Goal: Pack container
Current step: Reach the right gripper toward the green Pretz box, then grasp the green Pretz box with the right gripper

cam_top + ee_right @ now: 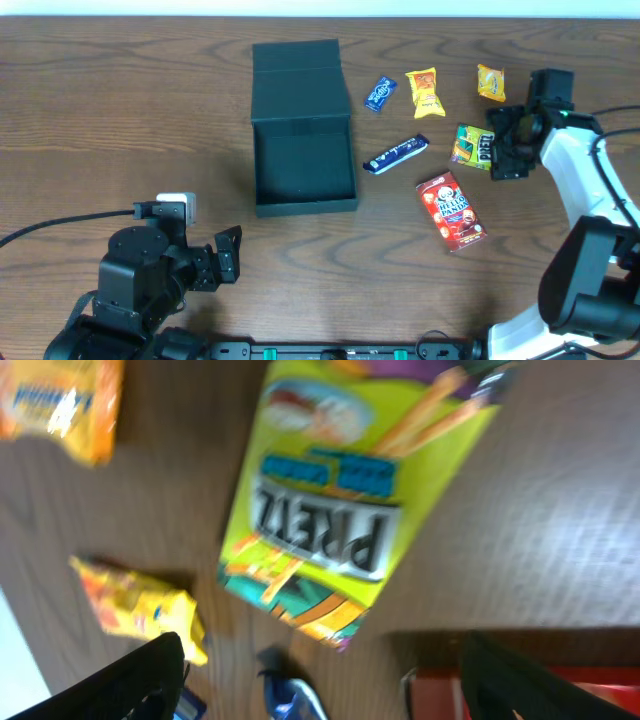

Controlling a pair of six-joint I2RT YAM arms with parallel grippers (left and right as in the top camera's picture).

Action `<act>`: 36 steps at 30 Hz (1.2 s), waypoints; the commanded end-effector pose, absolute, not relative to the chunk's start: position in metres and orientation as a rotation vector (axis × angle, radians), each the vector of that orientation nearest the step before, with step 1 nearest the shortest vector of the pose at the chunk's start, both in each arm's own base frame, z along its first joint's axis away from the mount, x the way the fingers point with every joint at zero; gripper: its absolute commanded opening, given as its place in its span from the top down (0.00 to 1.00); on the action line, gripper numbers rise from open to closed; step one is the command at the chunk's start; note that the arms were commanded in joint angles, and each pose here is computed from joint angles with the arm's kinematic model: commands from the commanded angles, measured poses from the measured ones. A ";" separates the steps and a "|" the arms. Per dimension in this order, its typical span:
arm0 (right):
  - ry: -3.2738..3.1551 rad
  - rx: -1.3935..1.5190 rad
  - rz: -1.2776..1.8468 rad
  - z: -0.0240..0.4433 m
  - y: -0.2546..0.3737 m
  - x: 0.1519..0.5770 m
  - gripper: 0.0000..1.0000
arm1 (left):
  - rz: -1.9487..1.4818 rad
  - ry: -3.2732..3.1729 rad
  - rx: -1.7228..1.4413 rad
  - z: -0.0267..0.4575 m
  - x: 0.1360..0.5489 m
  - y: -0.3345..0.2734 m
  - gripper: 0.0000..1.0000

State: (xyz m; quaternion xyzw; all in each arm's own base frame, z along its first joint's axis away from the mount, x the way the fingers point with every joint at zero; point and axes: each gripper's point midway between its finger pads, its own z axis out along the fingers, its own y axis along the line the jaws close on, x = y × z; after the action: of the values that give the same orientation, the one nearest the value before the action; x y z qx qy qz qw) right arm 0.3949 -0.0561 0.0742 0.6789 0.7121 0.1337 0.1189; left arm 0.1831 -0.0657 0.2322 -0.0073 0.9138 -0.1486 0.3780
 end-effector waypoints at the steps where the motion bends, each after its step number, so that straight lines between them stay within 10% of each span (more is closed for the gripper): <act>1: 1.961 2.088 0.359 0.079 -0.073 0.394 0.14 | -0.377 2.330 -0.010 0.234 0.183 -0.066 0.05; 36: 2.172 2.208 0.108 0.005 -0.087 0.415 0.11 | -0.377 2.330 -0.010 0.234 0.183 -0.066 0.05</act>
State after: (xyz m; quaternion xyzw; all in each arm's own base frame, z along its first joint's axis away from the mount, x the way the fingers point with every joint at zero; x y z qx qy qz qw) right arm 0.4191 -0.0780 0.0158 0.7171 0.6942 0.0578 0.0218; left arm 0.1831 -0.0657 0.2322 -0.0071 0.9138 -0.1485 0.3781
